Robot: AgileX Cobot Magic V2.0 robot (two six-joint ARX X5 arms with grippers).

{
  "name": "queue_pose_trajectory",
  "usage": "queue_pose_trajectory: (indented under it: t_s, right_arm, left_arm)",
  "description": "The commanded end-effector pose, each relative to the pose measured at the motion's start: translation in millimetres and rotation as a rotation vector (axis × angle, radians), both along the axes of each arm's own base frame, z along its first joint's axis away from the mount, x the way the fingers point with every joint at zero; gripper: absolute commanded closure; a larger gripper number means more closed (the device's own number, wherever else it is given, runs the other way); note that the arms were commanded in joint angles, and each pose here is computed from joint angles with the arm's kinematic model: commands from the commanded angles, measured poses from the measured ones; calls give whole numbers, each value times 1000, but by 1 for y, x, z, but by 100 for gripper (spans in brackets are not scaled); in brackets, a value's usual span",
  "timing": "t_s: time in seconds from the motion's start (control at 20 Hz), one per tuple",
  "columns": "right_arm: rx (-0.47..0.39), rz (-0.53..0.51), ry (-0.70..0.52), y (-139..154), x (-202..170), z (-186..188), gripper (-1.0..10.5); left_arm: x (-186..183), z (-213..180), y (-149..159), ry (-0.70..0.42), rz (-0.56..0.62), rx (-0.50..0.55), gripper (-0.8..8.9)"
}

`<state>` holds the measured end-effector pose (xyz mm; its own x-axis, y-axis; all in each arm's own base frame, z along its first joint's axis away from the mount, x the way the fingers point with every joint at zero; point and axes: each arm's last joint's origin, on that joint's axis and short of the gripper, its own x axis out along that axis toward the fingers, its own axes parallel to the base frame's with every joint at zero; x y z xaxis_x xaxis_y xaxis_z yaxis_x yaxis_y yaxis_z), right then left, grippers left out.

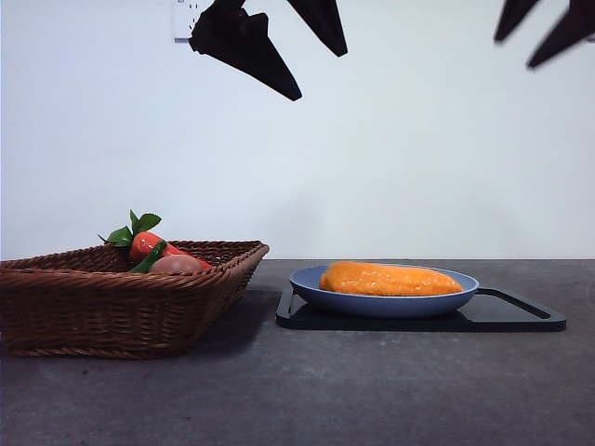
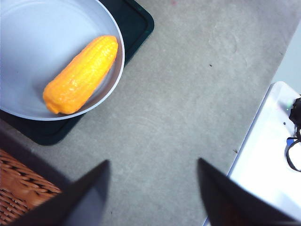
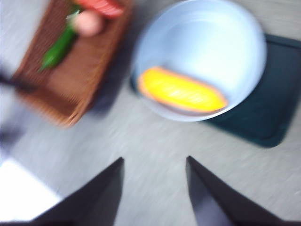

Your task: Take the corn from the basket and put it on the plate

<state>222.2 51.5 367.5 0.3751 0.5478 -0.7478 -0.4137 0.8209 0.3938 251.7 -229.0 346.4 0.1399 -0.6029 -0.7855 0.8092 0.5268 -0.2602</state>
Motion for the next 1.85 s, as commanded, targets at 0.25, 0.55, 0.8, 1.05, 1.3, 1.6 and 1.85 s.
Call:
queue_pose_trajectory:
  t_s: [0.25,0.55,0.8,1.05,1.3,1.6,1.85]
  right_arm:
    - [-59,181,-9,25,-29,-2,943]
    - [-74,175,13,27,-29,-8,943]
    - [-76,146,12,21,-27,-8,943]
    - [-75,138,7,20,-26,-8,943]
    - [-73,138,1,20,-25,-8,943]
    - [-72,137,-7,20,-25,-7,943]
    - [-70,137,-14,21,-24,-7,943]
  left_arm:
    - [-1,5,-2,-9,-18,-4,806]
    - [-1,5,-2,-8,-18,-3,806]
    - [5,11,-7,-86,-18,-70,806]
    - [14,21,-14,-206,-15,-169,806]
    - [28,50,29,-383,107,-205,806]
    - [-5,109,144,-664,383,-262,806]
    - [-62,84,210,-887,613,-260,806]
